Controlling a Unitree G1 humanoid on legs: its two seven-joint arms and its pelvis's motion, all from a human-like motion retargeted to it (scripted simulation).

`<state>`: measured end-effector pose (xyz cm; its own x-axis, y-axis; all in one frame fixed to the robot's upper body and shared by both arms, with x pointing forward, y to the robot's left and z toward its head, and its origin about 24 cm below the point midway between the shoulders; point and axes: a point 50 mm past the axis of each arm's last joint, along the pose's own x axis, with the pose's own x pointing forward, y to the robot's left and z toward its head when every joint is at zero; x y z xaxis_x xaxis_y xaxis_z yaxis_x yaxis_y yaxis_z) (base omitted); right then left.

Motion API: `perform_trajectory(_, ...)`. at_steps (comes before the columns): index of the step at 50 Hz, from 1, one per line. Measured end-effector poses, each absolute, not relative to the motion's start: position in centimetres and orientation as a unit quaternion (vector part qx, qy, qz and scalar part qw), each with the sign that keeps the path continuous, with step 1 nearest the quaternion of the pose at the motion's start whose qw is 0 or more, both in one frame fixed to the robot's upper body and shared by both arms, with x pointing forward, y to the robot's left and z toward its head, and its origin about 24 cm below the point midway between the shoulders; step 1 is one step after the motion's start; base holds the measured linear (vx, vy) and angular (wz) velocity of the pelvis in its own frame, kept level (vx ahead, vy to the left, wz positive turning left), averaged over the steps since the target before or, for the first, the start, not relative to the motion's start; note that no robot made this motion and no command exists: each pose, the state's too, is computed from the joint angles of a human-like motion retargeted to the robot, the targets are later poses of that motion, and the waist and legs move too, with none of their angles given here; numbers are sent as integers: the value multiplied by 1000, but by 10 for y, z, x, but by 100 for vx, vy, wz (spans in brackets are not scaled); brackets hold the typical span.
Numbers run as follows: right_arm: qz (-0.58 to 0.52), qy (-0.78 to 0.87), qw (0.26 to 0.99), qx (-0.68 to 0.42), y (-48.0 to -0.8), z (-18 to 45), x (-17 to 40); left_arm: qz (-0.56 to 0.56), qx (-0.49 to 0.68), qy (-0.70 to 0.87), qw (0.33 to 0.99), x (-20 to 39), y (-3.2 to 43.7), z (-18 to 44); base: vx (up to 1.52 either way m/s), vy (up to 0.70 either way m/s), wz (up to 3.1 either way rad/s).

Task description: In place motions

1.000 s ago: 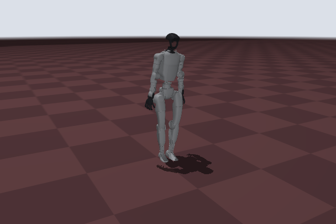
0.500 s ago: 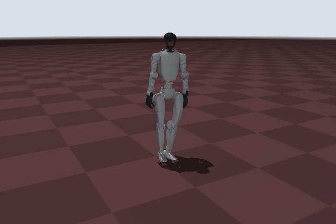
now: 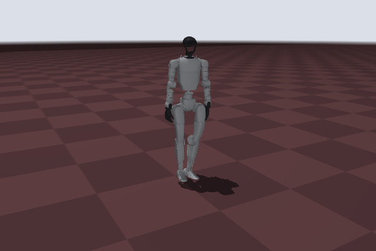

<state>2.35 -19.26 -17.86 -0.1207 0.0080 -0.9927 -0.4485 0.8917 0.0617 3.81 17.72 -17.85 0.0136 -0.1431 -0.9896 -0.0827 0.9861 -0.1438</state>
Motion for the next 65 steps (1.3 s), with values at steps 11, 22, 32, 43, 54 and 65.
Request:
perform_trajectory(11, 139, 731, 656, -128, -193, -179, 21, -60, -10, 695, 717, 58, 190, -175, -20, -6, -149)
perform_trajectory(22, 175, 702, 665, -188, -191, -177, 53, 17, -57, 702, 709, 38, 203, -176, -26, -9, -279)
perform_trajectory(32, 76, 731, 667, -121, -206, -176, 31, 22, -35, 709, 704, 46, 210, -173, -11, -9, -100)
perform_trajectory(43, 0, 821, 569, -43, -209, -169, -45, 1, -59, 644, 762, 94, 193, -170, 5, -8, 4)
perform_trajectory(54, 101, 775, 617, -97, -193, -178, -7, 65, -90, 682, 723, 43, 203, -176, 9, -14, -41)
perform_trajectory(65, 151, 631, 743, -168, -186, -167, 109, 128, -170, 730, 649, -22, 179, -179, 4, -1, -177)
